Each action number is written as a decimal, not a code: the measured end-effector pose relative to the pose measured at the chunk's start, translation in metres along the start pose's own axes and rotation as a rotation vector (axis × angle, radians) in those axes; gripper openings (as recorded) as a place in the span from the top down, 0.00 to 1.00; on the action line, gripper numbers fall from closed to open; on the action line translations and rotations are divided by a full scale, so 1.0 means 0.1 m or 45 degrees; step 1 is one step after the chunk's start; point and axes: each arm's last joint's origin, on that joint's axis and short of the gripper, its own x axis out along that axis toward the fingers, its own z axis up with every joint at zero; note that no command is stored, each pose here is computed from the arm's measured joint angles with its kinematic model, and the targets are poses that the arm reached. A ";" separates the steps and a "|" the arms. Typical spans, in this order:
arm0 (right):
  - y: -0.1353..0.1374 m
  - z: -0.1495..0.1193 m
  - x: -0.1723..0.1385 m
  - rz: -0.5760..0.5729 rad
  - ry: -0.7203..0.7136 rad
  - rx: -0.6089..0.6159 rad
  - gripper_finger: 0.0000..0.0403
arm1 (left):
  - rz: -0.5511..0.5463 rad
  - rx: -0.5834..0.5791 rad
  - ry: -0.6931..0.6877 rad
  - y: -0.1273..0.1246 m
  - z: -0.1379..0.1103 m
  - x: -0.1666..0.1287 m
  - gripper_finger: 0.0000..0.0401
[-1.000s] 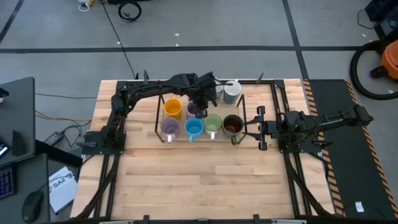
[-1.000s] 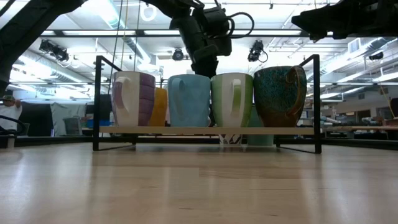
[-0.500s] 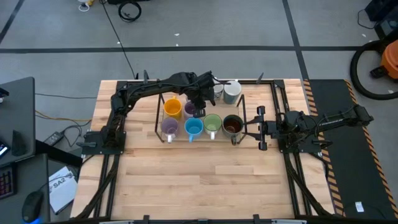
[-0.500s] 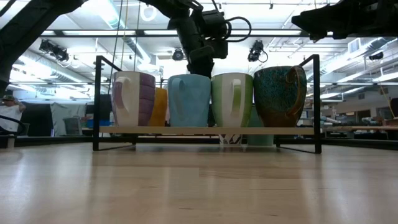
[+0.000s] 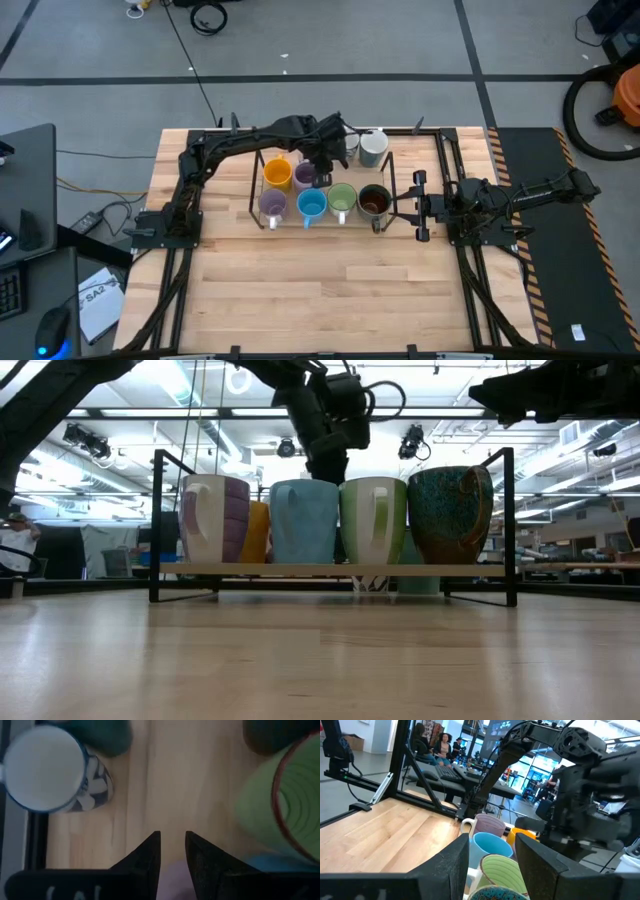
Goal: Place coffee mugs
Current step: Put the violet mug on the shelf
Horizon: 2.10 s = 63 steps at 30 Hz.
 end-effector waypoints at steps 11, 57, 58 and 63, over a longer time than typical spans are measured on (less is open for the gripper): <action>0.00 0.00 0.00 -0.001 -0.002 -0.002 0.59 | 0.160 -0.033 -0.124 0.24 0.06 0.07 0.75; -0.01 -0.03 0.03 -0.063 0.040 0.024 0.59 | 0.116 0.263 -0.327 0.42 0.12 -0.09 0.59; -0.01 -0.03 0.03 -0.063 0.042 0.024 0.59 | 0.117 0.229 -0.338 0.40 0.12 -0.16 0.60; -0.01 -0.03 0.03 -0.062 0.042 0.022 0.59 | 0.058 -0.006 -0.265 0.30 0.04 -0.45 0.60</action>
